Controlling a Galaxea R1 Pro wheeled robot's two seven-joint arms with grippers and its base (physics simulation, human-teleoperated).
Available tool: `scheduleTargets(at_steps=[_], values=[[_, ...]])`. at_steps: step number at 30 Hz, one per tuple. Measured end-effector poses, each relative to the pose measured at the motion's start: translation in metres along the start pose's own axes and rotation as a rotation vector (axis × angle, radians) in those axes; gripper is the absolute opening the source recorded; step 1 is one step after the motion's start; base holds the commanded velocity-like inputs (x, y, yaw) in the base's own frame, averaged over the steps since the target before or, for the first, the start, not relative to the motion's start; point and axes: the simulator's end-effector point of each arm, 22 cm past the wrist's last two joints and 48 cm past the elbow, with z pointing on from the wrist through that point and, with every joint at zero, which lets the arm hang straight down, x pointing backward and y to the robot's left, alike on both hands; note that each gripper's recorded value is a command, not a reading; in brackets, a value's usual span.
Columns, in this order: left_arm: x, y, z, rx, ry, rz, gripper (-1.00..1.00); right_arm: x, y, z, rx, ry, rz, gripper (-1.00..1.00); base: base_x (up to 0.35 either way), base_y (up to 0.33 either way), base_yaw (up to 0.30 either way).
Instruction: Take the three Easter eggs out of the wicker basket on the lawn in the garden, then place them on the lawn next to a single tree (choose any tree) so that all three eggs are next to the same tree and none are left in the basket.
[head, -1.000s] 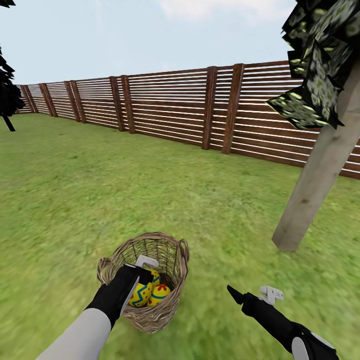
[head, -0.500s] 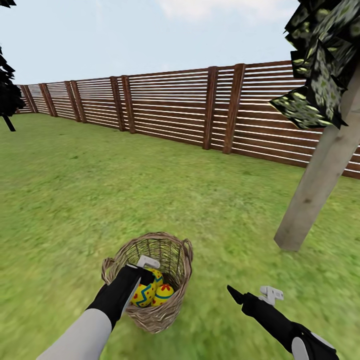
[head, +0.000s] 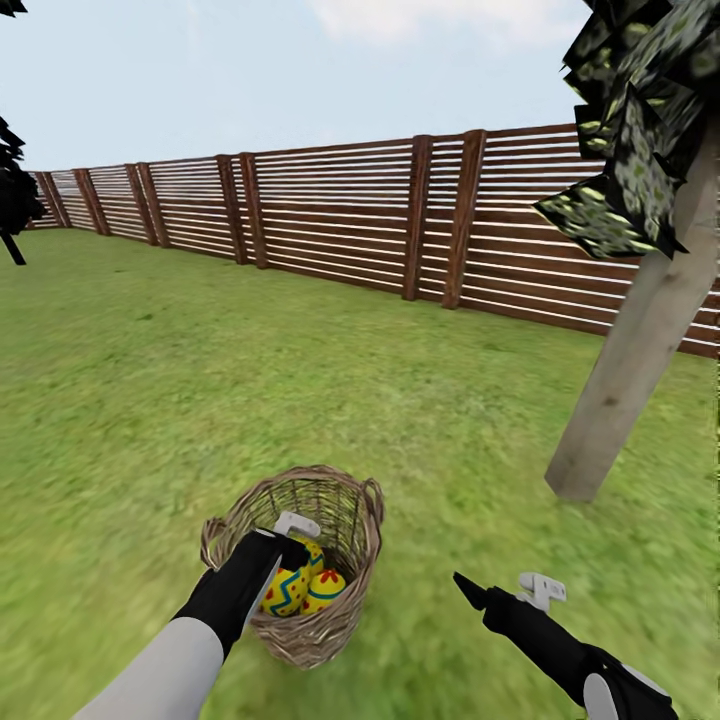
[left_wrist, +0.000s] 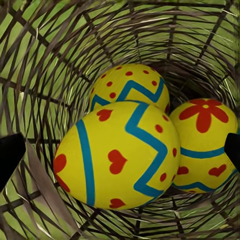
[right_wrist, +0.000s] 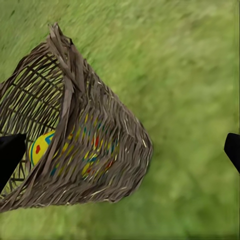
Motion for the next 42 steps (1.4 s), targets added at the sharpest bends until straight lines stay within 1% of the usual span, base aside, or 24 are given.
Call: scheduleTargets(at_steps=[9,22,38,42], values=[[-0.0021,0.0006,-0.0018,-0.001,-0.005,0.0,1.0,-0.0011,0.0011,-0.0008,-0.002,-0.002,-0.001,1.0,-0.002,0.007,-0.043],[-0.0026,0.0006,-0.0021,-0.002,-0.006,0.001,1.0,-0.0011,0.0012,-0.0009,-0.002,-0.002,-0.001,1.0,-0.03,0.066,-0.003],[-0.0025,0.0004,-0.0021,-0.001,-0.007,0.001,1.0,-0.0011,0.0012,-0.0009,-0.002,-0.002,-0.001,1.0,-0.001,0.005,0.0],[0.0004,-0.0034,0.001,0.002,0.0,0.016,1.0,0.0015,-0.0009,0.0007,0.001,0.005,0.002,1.0,0.0,0.0,0.0]])
